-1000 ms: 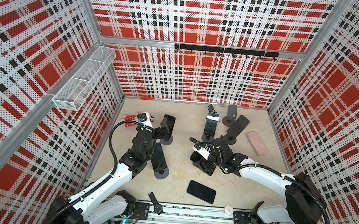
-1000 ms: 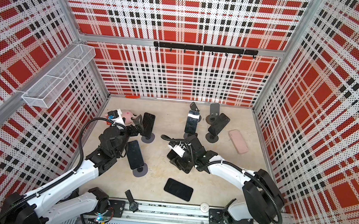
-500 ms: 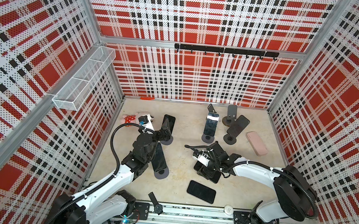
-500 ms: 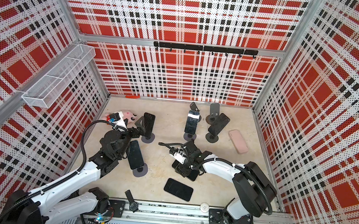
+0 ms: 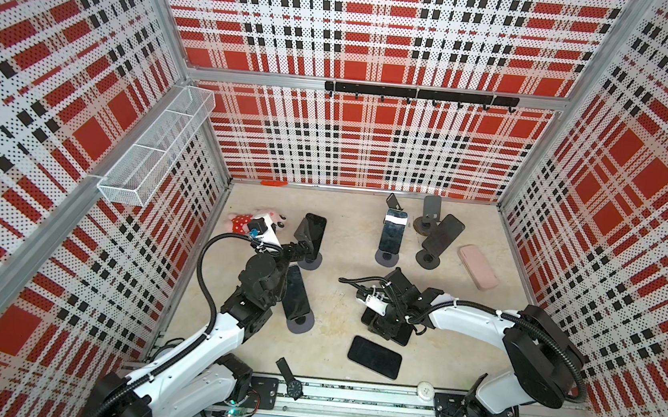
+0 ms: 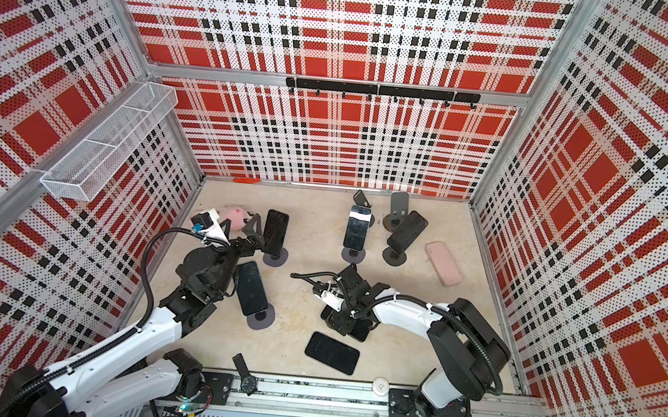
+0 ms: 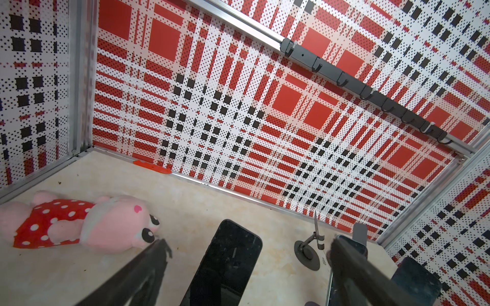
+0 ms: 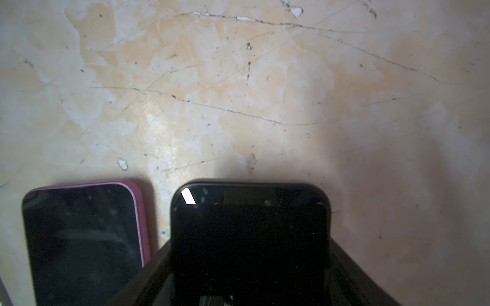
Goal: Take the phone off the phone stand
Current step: 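Lower the black phone flat beside the purple-framed phone with the right gripper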
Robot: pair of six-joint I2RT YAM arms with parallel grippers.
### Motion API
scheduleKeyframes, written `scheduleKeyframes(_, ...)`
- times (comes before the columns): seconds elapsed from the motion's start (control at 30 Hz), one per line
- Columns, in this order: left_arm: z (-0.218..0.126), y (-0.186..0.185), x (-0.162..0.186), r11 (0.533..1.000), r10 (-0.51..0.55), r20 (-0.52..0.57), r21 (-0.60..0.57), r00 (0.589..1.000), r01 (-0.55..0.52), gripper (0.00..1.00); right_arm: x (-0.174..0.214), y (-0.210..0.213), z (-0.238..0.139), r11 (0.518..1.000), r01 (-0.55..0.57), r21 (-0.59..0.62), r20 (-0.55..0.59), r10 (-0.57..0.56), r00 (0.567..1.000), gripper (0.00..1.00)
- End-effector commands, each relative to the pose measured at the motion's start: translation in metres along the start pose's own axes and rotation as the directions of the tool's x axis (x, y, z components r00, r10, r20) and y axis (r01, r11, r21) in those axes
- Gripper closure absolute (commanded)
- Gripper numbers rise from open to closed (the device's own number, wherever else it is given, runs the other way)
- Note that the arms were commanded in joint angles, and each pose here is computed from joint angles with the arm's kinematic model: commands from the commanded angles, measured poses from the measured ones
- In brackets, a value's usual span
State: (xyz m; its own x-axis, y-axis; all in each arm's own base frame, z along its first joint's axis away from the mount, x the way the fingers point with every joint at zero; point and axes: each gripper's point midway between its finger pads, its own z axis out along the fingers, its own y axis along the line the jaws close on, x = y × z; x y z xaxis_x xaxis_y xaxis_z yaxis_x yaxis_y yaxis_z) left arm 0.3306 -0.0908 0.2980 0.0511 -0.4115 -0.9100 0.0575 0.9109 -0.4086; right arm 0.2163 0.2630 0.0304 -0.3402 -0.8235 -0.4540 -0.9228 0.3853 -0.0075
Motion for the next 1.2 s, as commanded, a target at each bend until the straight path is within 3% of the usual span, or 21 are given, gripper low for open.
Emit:
scheduleKeyframes(0.0, -0.003, 0.004, -0.007, 1.0, 0.003, 0.034, -0.008, 0.999, -0.002, 0.02, -0.013, 0.002, -0.002, 0.999, 0.036, -0.018, 0.02, -0.036, 0.999, 0.26)
scheduleKeyframes(1.17, -0.005, -0.003, -0.006, 0.999, -0.015, 0.024, 0.031, 1.0, 0.014, 0.02, 0.001, 0.015, 0.018, 0.997, 0.054, -0.055, -0.05, -0.056, 0.997, 0.22)
